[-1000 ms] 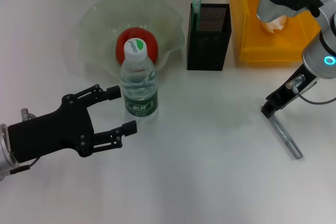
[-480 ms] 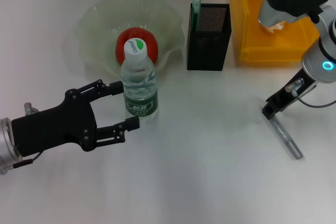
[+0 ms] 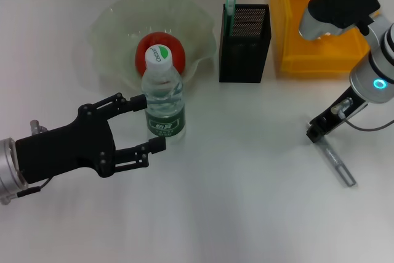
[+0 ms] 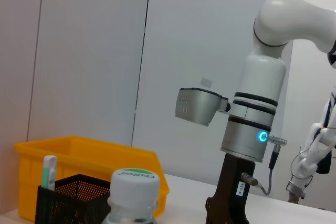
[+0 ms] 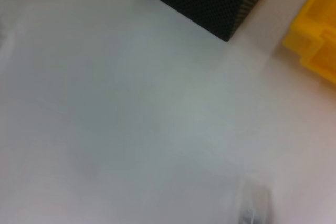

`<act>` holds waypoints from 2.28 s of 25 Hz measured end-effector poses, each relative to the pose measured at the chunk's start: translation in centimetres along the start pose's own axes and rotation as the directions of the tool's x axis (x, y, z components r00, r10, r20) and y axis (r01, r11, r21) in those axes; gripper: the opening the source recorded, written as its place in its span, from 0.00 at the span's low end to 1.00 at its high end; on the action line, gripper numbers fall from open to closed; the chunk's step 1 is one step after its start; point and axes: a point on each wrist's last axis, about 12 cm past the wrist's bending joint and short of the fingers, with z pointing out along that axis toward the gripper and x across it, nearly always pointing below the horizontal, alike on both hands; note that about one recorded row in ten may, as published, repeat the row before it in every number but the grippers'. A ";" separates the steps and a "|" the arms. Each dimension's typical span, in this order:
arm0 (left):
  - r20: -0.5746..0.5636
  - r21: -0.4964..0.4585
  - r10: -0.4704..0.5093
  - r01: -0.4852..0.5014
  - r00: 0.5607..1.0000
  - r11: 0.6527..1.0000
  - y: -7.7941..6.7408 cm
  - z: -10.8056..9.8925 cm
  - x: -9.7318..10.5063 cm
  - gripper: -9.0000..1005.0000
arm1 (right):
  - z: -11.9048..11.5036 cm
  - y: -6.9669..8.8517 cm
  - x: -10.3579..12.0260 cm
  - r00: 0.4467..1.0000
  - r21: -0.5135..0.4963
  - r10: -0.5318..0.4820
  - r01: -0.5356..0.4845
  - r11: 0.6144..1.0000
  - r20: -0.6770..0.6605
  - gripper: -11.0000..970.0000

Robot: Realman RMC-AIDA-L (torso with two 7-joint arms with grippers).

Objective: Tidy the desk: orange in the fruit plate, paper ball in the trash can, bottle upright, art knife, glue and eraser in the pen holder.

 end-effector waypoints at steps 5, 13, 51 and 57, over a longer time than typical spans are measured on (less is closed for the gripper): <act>0.001 0.000 -0.001 0.001 1.000 1.000 0.0 0.0 0.0 0.84 | 0.3 0.0 0.3 1.000 -0.012 0.009 -0.009 1.000 0.008 0.26; 0.003 0.001 -0.003 0.003 1.000 1.000 -0.1 0.0 0.1 0.84 | -1.4 0.1 1.0 0.995 -0.047 0.009 -0.004 0.999 0.096 0.15; -0.006 0.018 -0.019 0.020 1.000 1.000 -0.5 0.2 0.4 0.84 | 1.6 -3.6 -0.9 0.220 -0.190 0.164 0.105 0.976 0.962 0.15; -0.006 0.018 -0.019 0.019 1.000 1.000 -0.5 0.3 0.4 0.84 | 2.4 -3.2 -1.8 0.262 -0.176 0.148 0.088 0.980 0.954 0.15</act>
